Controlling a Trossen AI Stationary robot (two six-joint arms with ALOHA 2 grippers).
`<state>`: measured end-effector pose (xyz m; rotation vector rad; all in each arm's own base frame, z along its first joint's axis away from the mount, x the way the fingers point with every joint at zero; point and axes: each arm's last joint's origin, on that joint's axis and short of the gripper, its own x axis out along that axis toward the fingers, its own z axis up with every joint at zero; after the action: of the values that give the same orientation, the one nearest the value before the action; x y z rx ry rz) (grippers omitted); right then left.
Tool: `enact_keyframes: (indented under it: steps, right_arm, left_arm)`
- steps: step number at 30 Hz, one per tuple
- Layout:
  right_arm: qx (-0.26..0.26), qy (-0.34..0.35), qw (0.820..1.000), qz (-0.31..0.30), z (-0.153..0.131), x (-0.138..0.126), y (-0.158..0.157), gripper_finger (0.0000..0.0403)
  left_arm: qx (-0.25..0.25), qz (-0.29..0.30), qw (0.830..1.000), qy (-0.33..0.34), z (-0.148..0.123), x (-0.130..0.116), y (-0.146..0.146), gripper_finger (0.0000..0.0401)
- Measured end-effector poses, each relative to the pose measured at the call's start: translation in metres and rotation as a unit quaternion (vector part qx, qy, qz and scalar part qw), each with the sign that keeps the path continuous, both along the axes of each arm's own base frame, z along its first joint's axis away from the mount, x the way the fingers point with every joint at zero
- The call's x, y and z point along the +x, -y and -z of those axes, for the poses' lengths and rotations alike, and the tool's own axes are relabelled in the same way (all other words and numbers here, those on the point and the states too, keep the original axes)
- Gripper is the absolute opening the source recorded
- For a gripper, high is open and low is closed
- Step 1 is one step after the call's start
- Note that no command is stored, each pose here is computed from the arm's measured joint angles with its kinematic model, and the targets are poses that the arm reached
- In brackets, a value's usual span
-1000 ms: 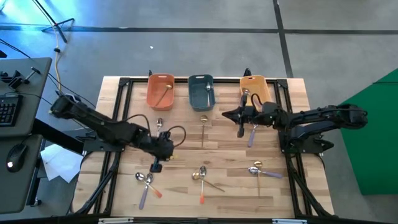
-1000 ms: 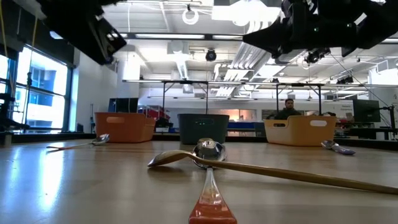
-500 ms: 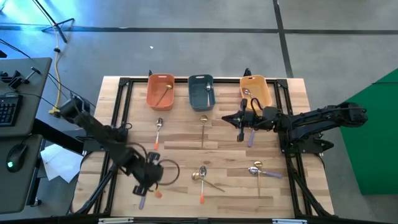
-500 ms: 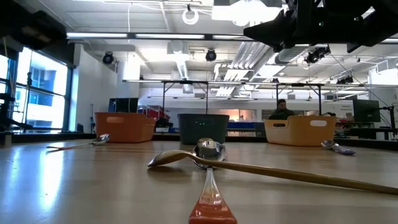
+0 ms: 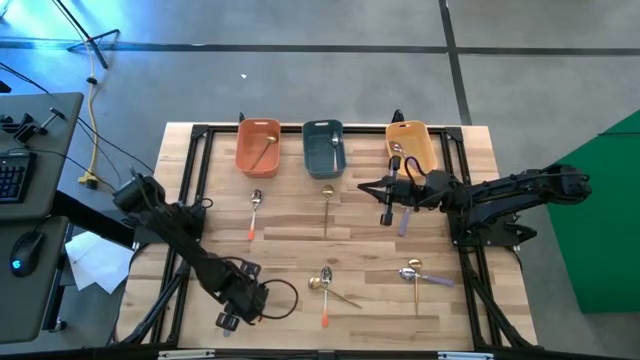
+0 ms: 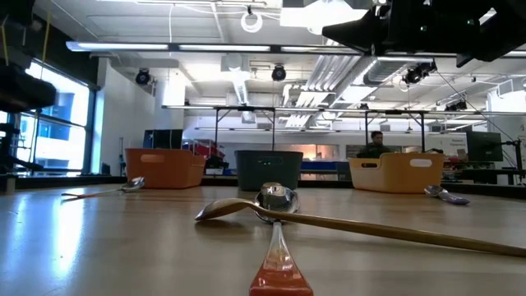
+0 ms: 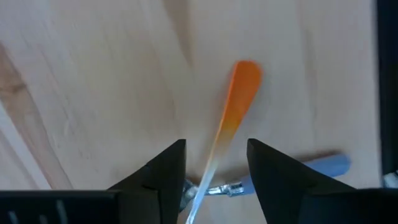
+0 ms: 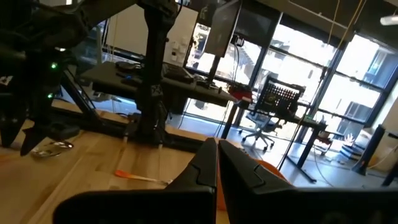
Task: Sort silverware by color (type)
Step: Put the orange spoon into the blue bin
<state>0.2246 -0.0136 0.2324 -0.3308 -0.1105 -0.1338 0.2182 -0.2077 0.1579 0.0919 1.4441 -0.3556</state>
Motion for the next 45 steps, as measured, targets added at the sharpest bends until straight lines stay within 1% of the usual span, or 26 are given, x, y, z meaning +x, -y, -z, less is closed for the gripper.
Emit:
enact_keyframes:
  steps: [7,12,17,21,23,24,27,31,34,37,40,43,45]
  right_arm:
    - [-0.004,0.000,1.000,0.000,0.000,0.000,0.000,0.0000]
    - [0.010,-0.004,1.000,-0.001,0.001,0.000,0.000,0.0000]
    - [0.011,-0.006,1.000,-0.002,0.001,0.000,0.000,0.0000]
    - [0.018,-0.006,1.000,-0.003,0.001,0.000,0.000,0.0000]
    - [0.017,-0.004,1.000,-0.001,0.001,0.000,0.001,0.0000]
    - [0.018,-0.002,1.000,0.000,0.001,0.000,0.001,0.0000]
    - [0.018,0.001,1.000,0.002,0.000,0.000,0.002,0.0000]
    - [0.022,0.001,1.000,0.001,0.000,0.000,0.002,0.0000]
    - [0.022,0.001,1.000,0.000,0.000,0.000,0.002,0.0000]
    - [0.029,0.000,1.000,-0.001,0.001,0.000,0.001,0.0000]
    - [0.031,0.000,1.000,-0.001,0.001,0.000,0.001,0.0000]
    - [0.031,0.000,1.000,-0.001,0.001,0.000,0.001,0.0000]
    - [0.031,0.000,1.000,-0.001,0.001,0.000,0.001,0.0000]
  left_arm:
    - [0.018,0.016,0.999,-0.028,0.013,0.000,0.001,0.0135]
    - [0.038,0.032,0.998,-0.038,0.019,-0.001,0.000,0.0110]
    - [0.053,0.053,0.996,-0.045,0.021,-0.002,-0.002,0.0073]
    - [0.055,0.053,0.996,-0.042,0.020,-0.002,-0.003,0.0033]
    - [0.055,0.053,0.996,-0.047,0.018,-0.001,-0.002,0.0013]
    - [0.056,0.055,0.996,-0.051,0.016,0.000,-0.002,0.0009]
    - [0.063,0.064,0.995,-0.054,0.006,0.003,0.001,0.0011]
    - [0.109,0.073,0.990,-0.059,-0.009,0.009,-0.005,0.0008]
    - [0.125,0.085,0.988,-0.043,-0.020,0.019,-0.009,0.0005]
    - [0.147,0.103,0.983,-0.036,-0.027,0.029,-0.021,0.0004]
    - [0.165,0.124,0.978,-0.010,-0.034,0.044,-0.038,0.0004]
    - [0.189,0.147,0.971,0.005,-0.041,0.059,-0.063,0.0003]
    - [0.207,0.152,0.966,0.021,-0.048,0.071,-0.084,0.0003]
